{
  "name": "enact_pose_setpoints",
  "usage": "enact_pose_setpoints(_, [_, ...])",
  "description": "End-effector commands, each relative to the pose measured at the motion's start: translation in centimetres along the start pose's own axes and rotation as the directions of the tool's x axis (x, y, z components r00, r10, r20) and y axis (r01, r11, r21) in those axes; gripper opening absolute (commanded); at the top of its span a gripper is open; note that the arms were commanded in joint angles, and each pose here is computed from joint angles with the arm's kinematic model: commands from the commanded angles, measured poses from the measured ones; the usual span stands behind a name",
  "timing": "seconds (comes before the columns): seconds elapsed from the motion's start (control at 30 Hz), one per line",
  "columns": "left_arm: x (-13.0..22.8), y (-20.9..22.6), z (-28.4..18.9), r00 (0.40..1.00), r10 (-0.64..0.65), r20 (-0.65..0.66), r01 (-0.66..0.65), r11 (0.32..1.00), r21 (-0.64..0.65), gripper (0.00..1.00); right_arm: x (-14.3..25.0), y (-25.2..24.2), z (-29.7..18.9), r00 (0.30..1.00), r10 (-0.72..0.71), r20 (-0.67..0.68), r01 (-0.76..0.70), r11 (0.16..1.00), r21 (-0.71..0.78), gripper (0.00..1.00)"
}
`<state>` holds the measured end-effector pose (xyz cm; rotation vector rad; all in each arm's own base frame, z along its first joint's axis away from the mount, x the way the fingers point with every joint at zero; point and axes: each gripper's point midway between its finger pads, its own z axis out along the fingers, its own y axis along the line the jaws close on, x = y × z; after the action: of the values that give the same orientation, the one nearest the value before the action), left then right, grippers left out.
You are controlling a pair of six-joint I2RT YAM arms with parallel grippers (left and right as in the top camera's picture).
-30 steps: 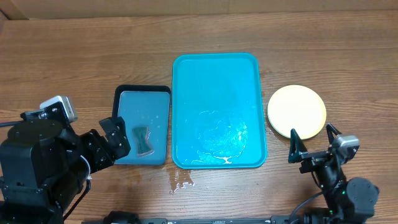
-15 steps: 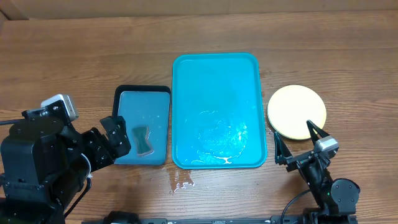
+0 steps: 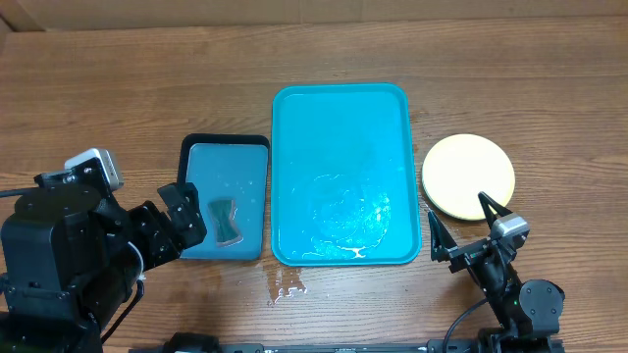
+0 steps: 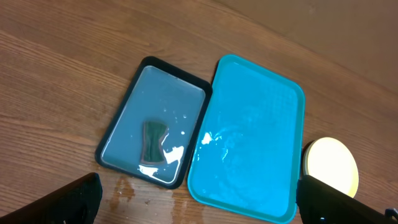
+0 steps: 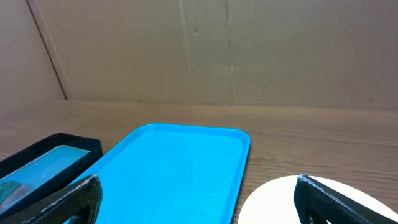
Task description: Clean dirty plates on tray and stack at the side
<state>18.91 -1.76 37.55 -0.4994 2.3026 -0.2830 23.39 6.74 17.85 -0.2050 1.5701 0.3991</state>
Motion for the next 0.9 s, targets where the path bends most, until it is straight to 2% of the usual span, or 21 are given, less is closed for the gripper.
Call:
enact_pose_setpoints(0.0, [-0.3,-0.1,-0.3,1.000,0.023,0.012,-0.023,1.000,0.008,1.00,0.2,-0.1,0.0,1.000,-0.004,0.003,0.004,1.000,0.003,1.00])
enact_pose_setpoints(0.3, [-0.3,0.2,-0.2,1.000,0.027,0.013,-0.027,1.000,-0.009,1.00,0.2,-0.1,0.0,1.000,-0.005,0.003,0.005,1.000,0.003,1.00])
enact_pose_setpoints(0.37, [-1.6,0.1,-0.3,0.997,0.004,0.079,-0.004,1.000,-0.002,1.00,0.2,-0.1,0.0,1.000,-0.004,0.003,0.004,1.000,0.003,1.00])
enact_pose_setpoints(0.43, [-3.5,-1.4,-0.2,0.985,0.011,0.174,-0.023,0.997,0.069,1.00,0.2,-0.1,0.0,1.000,-0.004,0.003,0.004,1.000,0.003,1.00])
enact_pose_setpoints(0.57, [-5.5,-5.4,0.5,0.924,0.123,0.362,-0.225,0.940,0.256,1.00,0.2,-0.1,0.0,1.000,-0.004,0.003,0.004,1.000,0.003,1.00])
enact_pose_setpoints(0.63, [-5.2,-6.3,1.4,0.886,0.148,0.439,-0.301,0.905,0.302,1.00,0.2,-0.1,0.0,1.000,-0.004,0.003,0.004,1.000,0.003,1.00])
enact_pose_setpoints(0.87, [-1.3,-3.3,5.2,0.818,0.124,0.562,-0.338,0.894,0.294,1.00,0.2,-0.1,0.0,1.000,-0.004,0.003,0.004,1.000,0.003,1.00])
